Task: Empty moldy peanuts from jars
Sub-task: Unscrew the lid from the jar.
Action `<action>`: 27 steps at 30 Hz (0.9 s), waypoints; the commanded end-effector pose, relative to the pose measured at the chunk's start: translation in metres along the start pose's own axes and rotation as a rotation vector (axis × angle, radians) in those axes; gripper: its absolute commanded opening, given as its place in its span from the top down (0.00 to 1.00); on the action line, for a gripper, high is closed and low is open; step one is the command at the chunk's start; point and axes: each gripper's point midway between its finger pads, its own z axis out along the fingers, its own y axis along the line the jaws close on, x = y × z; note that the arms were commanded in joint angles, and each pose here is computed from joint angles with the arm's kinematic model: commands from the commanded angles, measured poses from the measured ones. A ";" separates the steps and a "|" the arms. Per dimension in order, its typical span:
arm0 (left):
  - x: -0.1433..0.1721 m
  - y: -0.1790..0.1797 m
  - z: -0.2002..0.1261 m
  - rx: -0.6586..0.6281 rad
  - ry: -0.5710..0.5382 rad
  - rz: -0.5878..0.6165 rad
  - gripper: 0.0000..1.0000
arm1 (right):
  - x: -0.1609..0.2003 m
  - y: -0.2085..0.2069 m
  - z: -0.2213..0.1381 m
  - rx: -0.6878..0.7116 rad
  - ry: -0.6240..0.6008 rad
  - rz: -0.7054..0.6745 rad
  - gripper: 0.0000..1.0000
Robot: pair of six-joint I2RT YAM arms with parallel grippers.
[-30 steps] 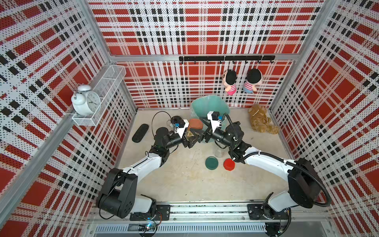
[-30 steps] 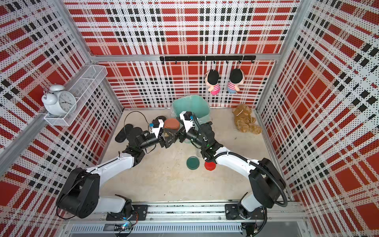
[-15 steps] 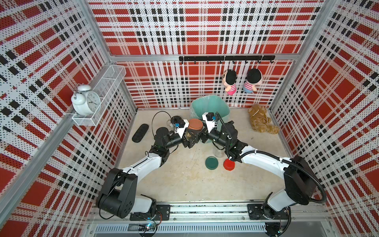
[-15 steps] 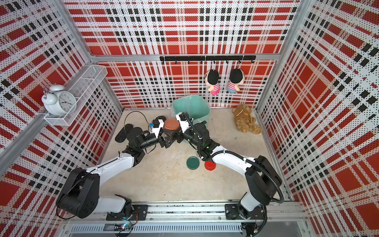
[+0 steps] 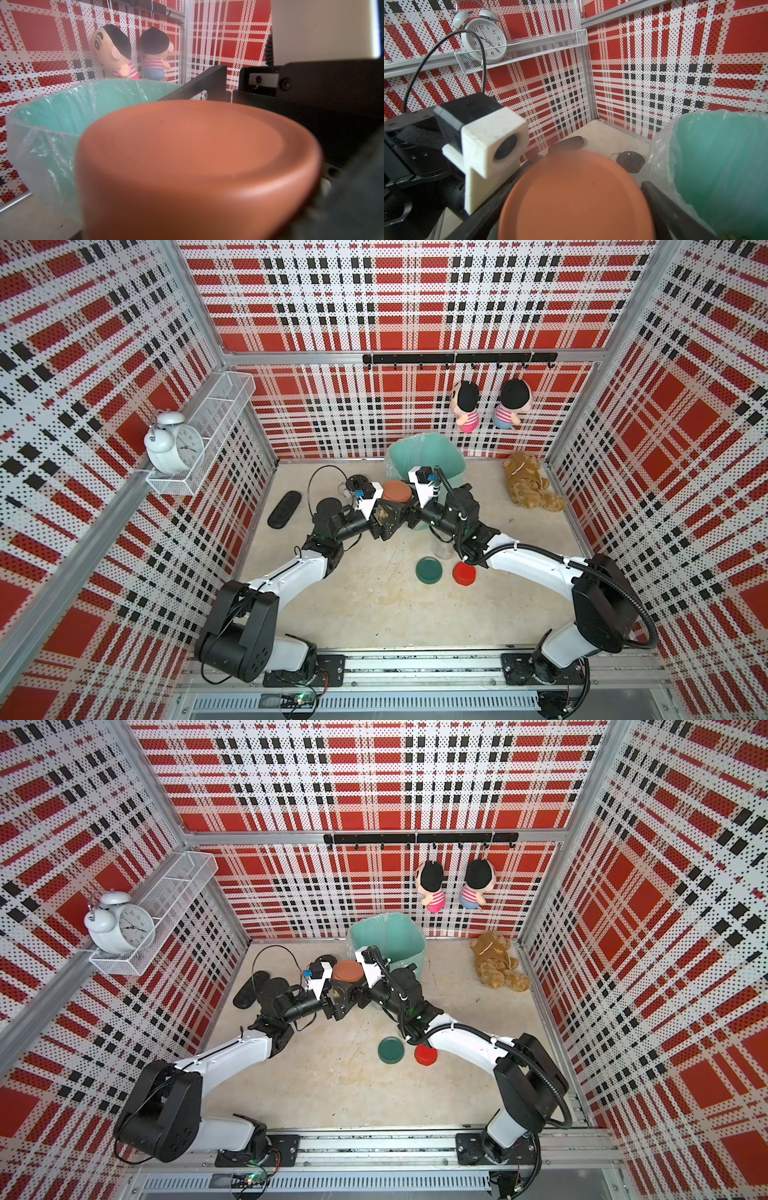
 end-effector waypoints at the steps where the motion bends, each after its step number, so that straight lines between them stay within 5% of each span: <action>1: -0.037 -0.006 0.002 0.022 -0.100 0.093 1.00 | -0.002 0.004 0.005 -0.011 -0.008 -0.009 0.05; 8: -0.036 -0.007 0.003 0.032 -0.097 0.092 1.00 | -0.003 0.010 0.004 -0.044 -0.008 -0.047 0.10; 16: -0.036 -0.007 0.001 0.040 -0.097 0.093 1.00 | 0.002 0.022 -0.004 -0.228 0.053 -0.095 0.46; 27: -0.032 -0.011 0.000 0.074 -0.086 0.089 1.00 | 0.007 0.026 -0.045 -0.602 0.060 -0.250 0.50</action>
